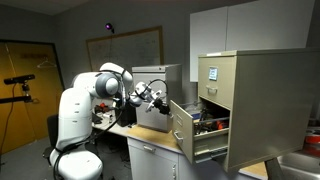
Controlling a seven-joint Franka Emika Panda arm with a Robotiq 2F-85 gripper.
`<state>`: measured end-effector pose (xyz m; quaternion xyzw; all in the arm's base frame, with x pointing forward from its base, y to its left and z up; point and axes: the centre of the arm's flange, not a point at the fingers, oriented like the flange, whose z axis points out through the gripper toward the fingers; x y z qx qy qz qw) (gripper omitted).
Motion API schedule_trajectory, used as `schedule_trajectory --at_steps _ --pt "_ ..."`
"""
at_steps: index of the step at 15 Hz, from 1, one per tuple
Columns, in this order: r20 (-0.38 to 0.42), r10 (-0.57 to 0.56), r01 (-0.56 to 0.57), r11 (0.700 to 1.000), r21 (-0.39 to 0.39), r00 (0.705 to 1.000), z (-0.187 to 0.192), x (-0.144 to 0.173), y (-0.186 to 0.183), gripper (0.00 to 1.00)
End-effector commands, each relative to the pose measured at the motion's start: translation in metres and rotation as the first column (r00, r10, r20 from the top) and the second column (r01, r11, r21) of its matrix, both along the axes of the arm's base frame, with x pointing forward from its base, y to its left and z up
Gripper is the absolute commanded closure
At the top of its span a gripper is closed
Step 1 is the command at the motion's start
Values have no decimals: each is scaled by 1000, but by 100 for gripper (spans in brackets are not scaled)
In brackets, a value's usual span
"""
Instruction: Close the bottom drawer of the beige file cabinet
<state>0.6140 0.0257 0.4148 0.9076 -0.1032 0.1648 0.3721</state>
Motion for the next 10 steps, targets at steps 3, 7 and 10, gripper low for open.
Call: schedule_trajectory --at_steps 3,7,10 --pt "137 116 -87 976 -202 984 -22 39 -50 100" --pt "205 231 -154 931 -332 951 -22 71 -88 100" --pt "263 280 -158 900 -407 923 -7 100 -117 100"
